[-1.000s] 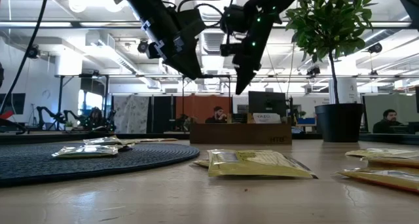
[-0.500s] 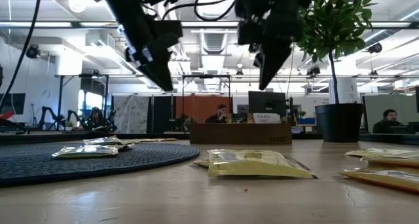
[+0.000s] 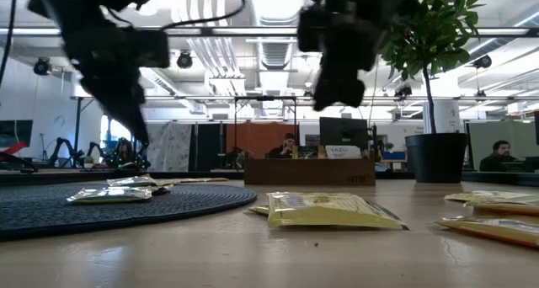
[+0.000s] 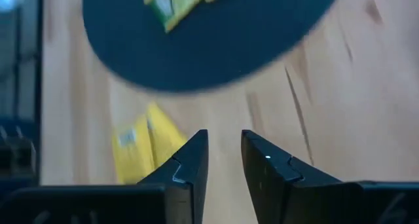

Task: Pick & Place Tea
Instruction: Put the yellow tea bag into the left section of the wooden organizer

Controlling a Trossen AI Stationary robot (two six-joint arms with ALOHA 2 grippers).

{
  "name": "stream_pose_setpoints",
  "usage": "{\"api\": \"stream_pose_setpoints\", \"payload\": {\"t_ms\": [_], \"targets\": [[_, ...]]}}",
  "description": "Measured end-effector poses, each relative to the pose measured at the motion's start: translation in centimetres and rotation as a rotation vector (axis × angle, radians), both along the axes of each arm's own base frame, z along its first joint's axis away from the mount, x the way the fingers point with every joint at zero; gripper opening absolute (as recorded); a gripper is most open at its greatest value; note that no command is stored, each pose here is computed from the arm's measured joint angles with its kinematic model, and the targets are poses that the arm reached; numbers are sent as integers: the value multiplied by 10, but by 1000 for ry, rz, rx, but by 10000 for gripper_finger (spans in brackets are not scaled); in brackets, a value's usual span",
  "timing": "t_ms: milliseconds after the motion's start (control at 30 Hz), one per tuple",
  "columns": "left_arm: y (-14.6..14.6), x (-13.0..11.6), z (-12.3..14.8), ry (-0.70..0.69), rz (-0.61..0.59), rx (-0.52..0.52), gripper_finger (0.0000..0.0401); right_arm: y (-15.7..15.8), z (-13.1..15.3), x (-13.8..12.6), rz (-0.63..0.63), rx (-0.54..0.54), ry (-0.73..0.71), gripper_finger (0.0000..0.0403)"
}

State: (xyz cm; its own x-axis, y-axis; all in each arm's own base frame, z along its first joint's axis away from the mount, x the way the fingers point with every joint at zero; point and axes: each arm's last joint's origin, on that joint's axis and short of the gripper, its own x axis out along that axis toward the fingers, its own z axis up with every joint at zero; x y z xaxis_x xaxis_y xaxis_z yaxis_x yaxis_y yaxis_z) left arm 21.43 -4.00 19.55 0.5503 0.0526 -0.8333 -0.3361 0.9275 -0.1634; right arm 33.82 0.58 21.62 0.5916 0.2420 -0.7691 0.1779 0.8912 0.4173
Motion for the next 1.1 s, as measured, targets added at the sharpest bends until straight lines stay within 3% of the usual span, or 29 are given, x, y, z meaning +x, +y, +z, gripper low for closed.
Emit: {"api": "stream_pose_setpoints", "payload": {"t_ms": [133, 367, 533, 733, 867, 1100], "targets": [[-6, -18, -13, 44, 74, -76, 124, -2, -9, 26, -74, 77, -76, 90], [-8, -35, -40, 92, 313, -228, 124, -6, -23, 73, -180, 165, -62, 99], [-10, -30, -42, 6, 318, -271, 124, -5, -46, 103, -276, 311, 30, 100], [-11, -27, -45, -30, 305, -243, 124, -5, -68, 135, -336, 366, 62, 99], [-9, -31, -58, 14, 302, -209, 124, -5, -76, 147, -343, 430, 82, 105], [-10, -26, -70, -82, 311, -229, 124, -5, -88, 154, -369, 446, 115, 117]]}}
